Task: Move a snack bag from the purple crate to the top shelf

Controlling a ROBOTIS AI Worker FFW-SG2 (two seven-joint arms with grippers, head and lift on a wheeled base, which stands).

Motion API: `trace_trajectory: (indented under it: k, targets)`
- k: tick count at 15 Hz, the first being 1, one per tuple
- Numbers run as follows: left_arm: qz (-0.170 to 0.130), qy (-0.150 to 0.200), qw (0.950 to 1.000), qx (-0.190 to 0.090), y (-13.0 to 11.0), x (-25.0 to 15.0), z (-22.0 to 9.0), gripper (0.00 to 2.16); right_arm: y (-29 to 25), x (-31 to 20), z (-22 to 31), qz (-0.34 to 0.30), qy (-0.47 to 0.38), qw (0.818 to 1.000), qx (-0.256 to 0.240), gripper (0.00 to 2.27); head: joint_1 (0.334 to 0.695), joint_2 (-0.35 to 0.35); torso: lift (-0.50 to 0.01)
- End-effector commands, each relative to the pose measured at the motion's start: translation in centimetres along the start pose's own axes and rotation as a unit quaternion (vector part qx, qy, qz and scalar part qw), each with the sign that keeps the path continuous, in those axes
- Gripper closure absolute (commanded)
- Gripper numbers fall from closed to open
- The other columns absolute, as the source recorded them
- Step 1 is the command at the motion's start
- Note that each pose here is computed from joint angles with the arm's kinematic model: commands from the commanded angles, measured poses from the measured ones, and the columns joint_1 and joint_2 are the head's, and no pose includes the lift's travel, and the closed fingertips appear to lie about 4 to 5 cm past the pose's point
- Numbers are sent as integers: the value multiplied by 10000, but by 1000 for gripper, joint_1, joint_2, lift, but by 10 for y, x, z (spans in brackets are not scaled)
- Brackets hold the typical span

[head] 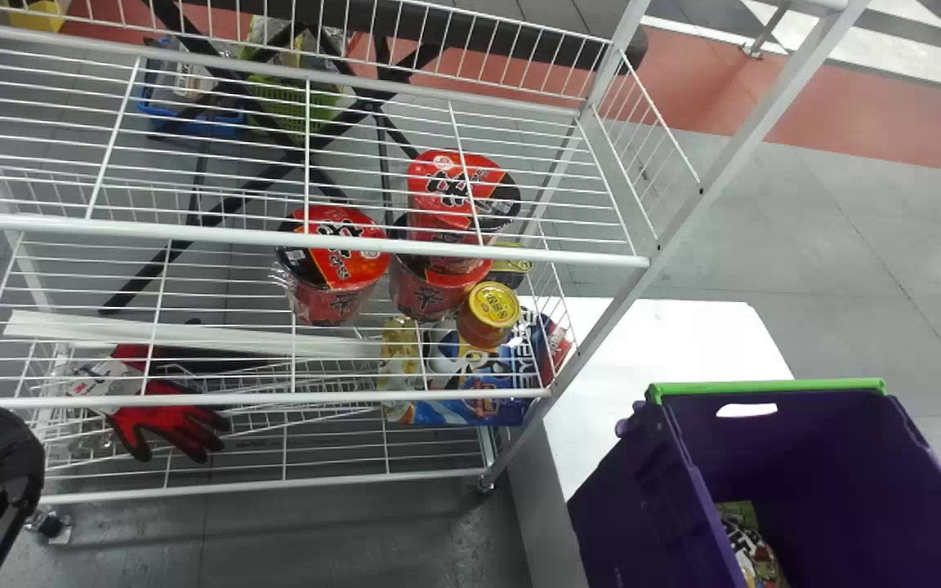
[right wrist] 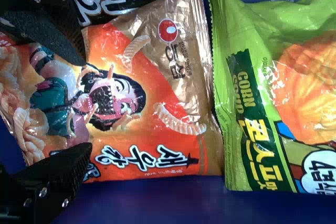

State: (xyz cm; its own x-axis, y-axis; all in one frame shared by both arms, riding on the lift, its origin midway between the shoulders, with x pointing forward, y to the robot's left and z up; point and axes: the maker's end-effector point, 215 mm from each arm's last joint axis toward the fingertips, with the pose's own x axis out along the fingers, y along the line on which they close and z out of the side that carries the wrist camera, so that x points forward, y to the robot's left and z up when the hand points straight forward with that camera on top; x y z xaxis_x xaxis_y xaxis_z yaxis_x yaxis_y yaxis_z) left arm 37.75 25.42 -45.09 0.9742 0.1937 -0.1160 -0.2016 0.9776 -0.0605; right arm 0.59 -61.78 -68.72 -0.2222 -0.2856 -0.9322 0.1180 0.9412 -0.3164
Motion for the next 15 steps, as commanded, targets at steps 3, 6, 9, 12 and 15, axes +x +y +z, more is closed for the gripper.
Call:
trace_trajectory:
  k: [3,6,9,12,15]
  targets:
    - [-1,3,10000,3,0,0,0,117,8,1,1,70,-24,10000,15,404,695,-350,-454]
    - [-9,-2,10000,-3,-1,0,1,117,14,3,10,111,-196,9997,-40,302,695,-350,-454]
    - [-4,-29,10000,-18,-1,-1,3,117,23,-1,14,466,-339,9982,189,191,695,-350,-454]
    - [3,-24,10000,-14,0,-1,3,117,18,-3,12,604,-380,9969,340,161,695,-350,-454]
    - [3,-46,10000,-24,0,-1,3,117,18,0,6,521,-309,9980,177,201,695,-350,-454]
